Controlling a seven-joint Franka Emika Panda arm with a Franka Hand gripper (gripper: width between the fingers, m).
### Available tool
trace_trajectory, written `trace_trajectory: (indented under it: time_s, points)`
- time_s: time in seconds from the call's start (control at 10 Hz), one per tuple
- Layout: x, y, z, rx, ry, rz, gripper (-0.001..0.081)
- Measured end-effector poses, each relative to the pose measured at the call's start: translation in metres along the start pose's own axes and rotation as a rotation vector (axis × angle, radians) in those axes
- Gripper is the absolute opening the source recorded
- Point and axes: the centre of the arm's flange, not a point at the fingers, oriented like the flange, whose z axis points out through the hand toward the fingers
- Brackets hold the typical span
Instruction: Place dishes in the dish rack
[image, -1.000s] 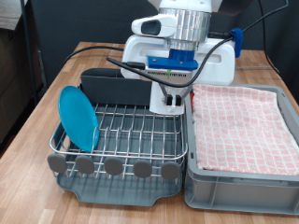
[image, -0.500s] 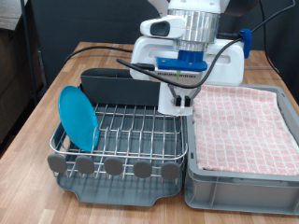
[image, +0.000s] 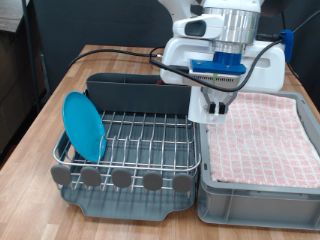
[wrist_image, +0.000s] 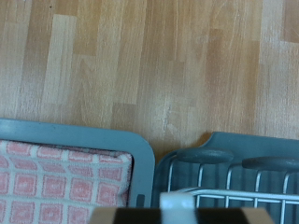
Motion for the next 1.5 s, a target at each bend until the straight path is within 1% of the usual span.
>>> trace_trajectory:
  time_s: [0.4, 0.7, 0.9, 1.1, 1.3, 1.5]
  points:
    - [-0.003, -0.014, 0.001, -0.043, 0.005, 0.001, 0.0071]
    - [-0.001, -0.014, 0.001, -0.032, 0.009, 0.002, 0.0071]
    - [0.006, -0.019, 0.004, -0.015, 0.017, -0.024, 0.0071]
    - [0.017, -0.026, 0.011, -0.012, 0.018, -0.031, 0.0071]
    - [0.026, -0.025, 0.015, -0.039, 0.009, -0.017, 0.0071]
    - [0.032, -0.017, 0.017, -0.067, -0.003, 0.013, 0.0071]
